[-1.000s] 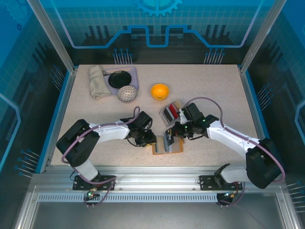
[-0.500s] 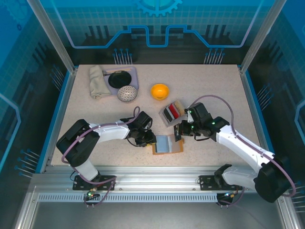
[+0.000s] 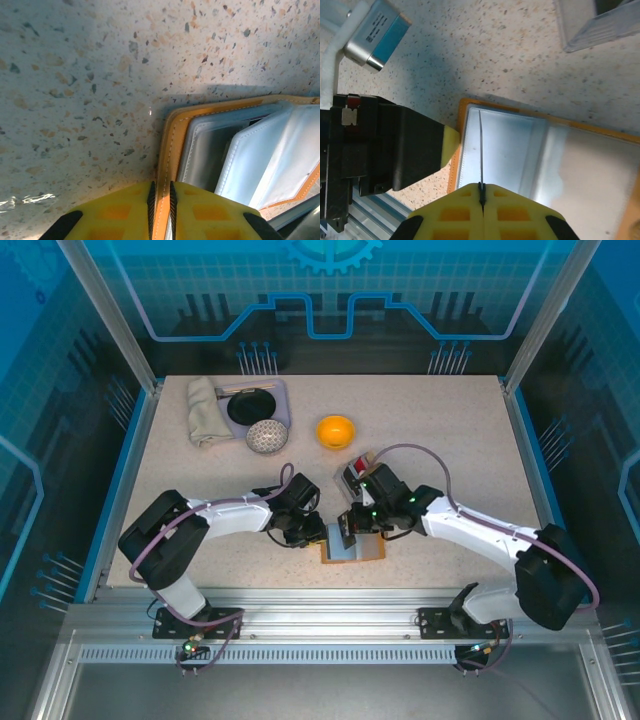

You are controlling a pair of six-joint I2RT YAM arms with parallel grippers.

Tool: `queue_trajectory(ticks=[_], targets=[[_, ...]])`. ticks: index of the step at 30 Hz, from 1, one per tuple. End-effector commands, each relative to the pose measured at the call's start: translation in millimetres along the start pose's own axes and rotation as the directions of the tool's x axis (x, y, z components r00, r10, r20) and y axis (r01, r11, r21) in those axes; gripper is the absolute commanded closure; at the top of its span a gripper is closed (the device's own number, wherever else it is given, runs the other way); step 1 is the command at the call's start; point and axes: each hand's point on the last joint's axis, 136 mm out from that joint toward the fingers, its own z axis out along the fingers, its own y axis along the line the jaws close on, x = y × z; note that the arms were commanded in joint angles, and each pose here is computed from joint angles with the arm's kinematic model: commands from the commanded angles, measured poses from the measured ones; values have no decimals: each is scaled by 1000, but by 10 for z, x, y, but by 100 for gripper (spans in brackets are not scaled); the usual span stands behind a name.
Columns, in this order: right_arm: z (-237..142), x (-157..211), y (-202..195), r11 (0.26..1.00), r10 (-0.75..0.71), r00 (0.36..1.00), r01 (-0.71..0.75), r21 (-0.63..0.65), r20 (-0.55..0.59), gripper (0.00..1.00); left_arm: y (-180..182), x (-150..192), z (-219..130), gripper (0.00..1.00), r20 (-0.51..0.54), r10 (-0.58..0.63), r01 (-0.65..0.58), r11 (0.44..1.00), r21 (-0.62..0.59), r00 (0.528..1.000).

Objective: Put the credit cards into the card holder

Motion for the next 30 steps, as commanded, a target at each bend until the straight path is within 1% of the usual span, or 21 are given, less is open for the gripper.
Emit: queue_trajectory(ticks=[1,4,5,9,15,18,21,25,28,30], targets=[[90,-42,222,999,-3,1000,3,-45,4,95,-35,20,-9,81,-2,32,-32,999,7,999],[280,98,152,1000,-7,999,7,14,-44,95,-30,24,2,82,-3,26,-26,1000,11,1000],[291,43,215,1000,-15,999,16,17,-32,96,-30,24,2,83,-2,27,-27,1000,9,1000],[387,147,-16,985,-14,998,23,168,-56,97,27,30,28,85,-5,25,-25,1000,-11,1000],[164,95,-247,951,-47,999,50,305,-20,96,176,74,125,90,-26,9,-10,999,-47,1000],[91,108,-384,922,-62,997,71,381,-36,96,230,89,157,91,-29,5,-7,998,-57,1000],[47,115,-425,911,-74,996,84,403,-42,96,237,92,180,92,-31,2,-4,998,-56,1000],[-53,48,-353,933,-68,998,64,355,-2,96,194,75,144,91,-17,12,-12,999,-36,1000],[-191,48,-510,905,-63,998,56,421,2,96,135,54,94,90,-6,24,-25,999,-26,1000],[-234,82,-627,899,-55,999,48,435,3,96,93,41,62,90,1,31,-31,999,-14,1000]])
